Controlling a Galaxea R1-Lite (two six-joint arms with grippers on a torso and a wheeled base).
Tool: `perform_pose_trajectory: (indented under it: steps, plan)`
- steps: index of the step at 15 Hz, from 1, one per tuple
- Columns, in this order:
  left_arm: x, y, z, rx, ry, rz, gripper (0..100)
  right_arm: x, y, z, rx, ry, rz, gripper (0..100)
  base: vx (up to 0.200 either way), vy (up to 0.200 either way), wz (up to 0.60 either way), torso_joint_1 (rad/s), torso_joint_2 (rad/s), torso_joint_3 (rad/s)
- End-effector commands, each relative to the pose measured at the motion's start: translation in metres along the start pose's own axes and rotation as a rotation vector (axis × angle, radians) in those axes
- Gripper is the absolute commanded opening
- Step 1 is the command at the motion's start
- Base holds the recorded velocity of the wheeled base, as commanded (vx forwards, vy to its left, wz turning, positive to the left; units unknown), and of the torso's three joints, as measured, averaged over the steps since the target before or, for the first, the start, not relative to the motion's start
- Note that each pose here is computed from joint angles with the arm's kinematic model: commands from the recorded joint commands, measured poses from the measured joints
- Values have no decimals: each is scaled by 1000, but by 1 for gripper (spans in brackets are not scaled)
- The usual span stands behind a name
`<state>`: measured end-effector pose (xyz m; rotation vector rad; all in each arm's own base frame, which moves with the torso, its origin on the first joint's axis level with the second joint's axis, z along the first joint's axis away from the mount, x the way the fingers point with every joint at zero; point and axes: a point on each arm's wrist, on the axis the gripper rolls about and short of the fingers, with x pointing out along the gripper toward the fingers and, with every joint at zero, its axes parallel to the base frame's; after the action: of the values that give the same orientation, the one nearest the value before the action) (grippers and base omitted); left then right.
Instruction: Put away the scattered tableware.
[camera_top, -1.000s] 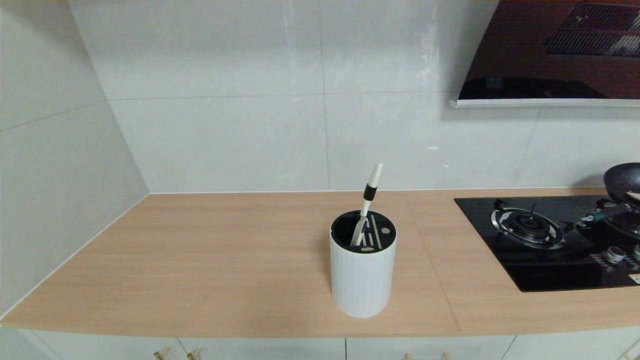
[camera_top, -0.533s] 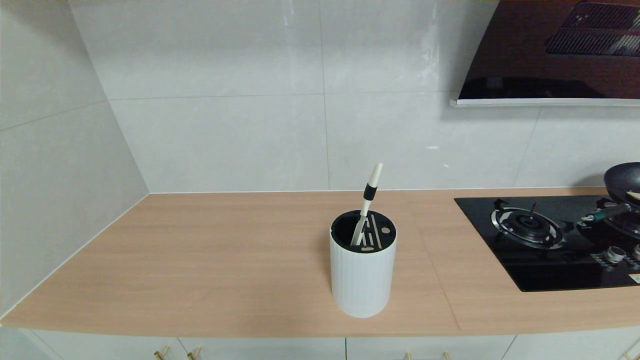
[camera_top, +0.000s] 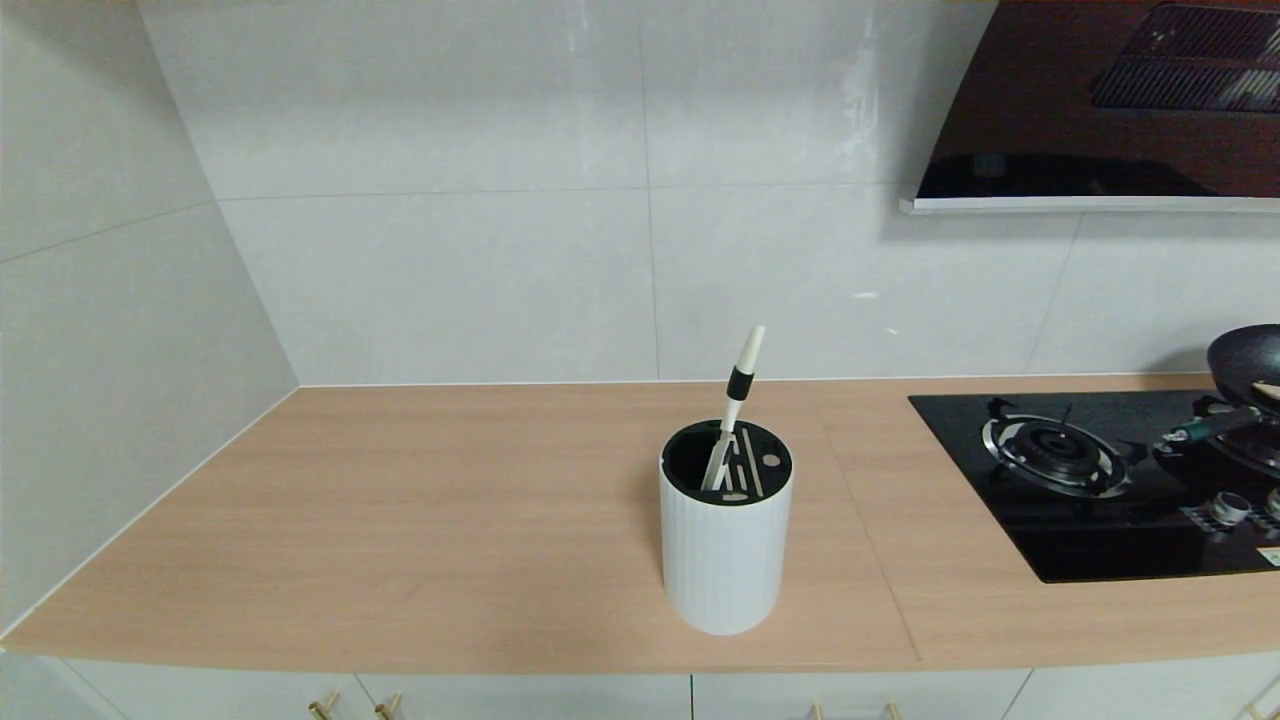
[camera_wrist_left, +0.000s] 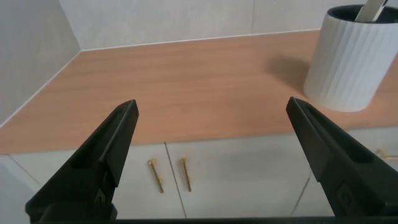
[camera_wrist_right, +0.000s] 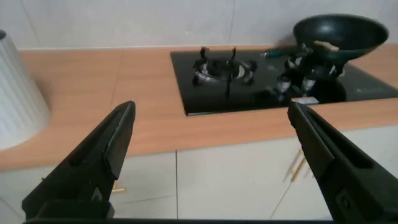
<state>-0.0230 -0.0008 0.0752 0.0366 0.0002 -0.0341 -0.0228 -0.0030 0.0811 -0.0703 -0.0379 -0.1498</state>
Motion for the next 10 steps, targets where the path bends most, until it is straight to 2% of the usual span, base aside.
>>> perform_pose_trajectory:
  steps: [1,2,3,6,10]
  plan:
    - [0,0,0,-28,4,-1,100,-1,3,-1,4,-3,138,100,0,0,0,0,0,0]
    - [0,0,0,-32,4,2,100,-1,5,-6,-12,37,196,100,0,0,0,0,0,0]
    - [0,0,0,-29,4,2,100,0,4,-5,-12,43,200,100,0,0,0,0,0,0]
    - [0,0,0,-29,4,2,100,-1,4,-5,47,34,185,100,0,0,0,0,0,0]
    - [0,0,0,-29,4,2,100,-1,4,-5,55,37,178,100,0,0,0,0,0,0]
